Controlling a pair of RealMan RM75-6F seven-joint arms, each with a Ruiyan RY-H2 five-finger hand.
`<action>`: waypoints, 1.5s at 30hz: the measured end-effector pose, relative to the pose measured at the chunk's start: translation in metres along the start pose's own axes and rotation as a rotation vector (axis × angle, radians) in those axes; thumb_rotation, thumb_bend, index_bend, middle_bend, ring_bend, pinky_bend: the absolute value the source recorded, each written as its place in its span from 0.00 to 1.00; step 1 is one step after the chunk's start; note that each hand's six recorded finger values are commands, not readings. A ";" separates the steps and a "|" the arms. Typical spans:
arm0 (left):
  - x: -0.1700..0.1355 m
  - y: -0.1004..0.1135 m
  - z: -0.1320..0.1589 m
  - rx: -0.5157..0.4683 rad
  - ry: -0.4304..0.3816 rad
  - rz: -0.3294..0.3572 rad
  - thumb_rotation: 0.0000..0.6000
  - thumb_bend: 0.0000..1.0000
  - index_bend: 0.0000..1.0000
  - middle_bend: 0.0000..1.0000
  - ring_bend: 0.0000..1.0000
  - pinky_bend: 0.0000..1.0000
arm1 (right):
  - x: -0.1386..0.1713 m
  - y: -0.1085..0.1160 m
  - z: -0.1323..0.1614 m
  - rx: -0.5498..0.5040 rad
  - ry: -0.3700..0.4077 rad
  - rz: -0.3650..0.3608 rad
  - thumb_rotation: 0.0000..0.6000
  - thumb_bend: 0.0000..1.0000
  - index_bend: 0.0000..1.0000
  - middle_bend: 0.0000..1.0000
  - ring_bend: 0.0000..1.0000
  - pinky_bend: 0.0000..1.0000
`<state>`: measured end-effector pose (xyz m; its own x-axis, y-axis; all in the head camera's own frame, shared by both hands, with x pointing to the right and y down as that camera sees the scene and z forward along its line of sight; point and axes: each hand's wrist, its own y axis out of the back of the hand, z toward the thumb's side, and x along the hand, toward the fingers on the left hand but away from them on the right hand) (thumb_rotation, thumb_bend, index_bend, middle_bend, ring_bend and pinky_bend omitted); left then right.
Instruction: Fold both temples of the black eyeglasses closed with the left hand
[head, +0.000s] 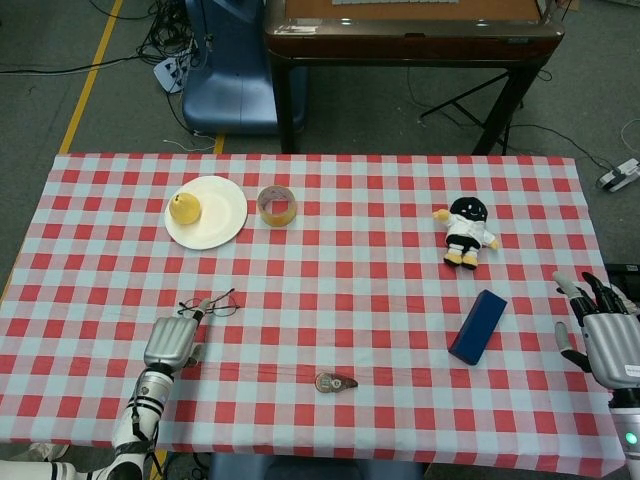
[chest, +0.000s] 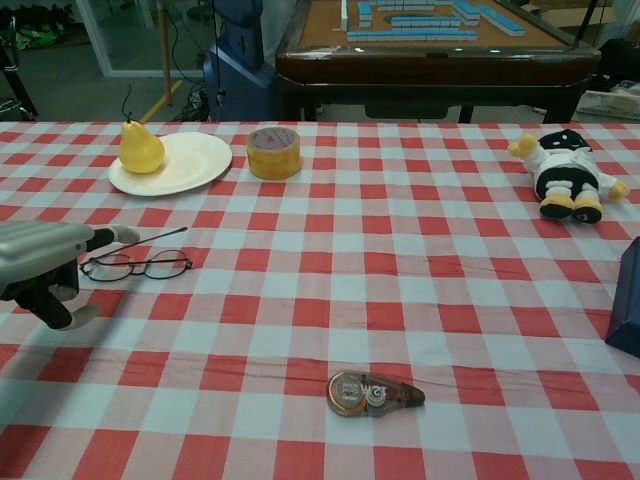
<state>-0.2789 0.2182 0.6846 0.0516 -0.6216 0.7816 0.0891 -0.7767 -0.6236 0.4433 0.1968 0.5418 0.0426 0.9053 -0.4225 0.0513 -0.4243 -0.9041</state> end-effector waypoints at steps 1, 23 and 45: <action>0.000 -0.001 0.001 0.001 -0.001 -0.002 1.00 0.44 0.00 1.00 1.00 1.00 | 0.000 0.000 0.000 0.000 -0.001 0.000 1.00 0.49 0.08 0.26 0.07 0.15; 0.005 -0.015 0.002 0.015 0.013 -0.051 1.00 0.44 0.00 1.00 1.00 1.00 | 0.001 0.000 -0.002 0.000 -0.006 0.000 1.00 0.49 0.08 0.26 0.07 0.15; -0.032 0.080 -0.094 -0.266 0.061 0.423 1.00 0.43 0.07 0.47 0.47 0.62 | -0.009 -0.009 0.004 0.012 0.025 0.046 1.00 0.49 0.08 0.26 0.07 0.15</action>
<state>-0.3668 0.1660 0.6081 -0.0303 -0.8862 0.4622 -0.1839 -0.4496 -0.8741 0.4381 0.1924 0.5540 0.0695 0.8840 -0.4622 0.0363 -0.4653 -0.8844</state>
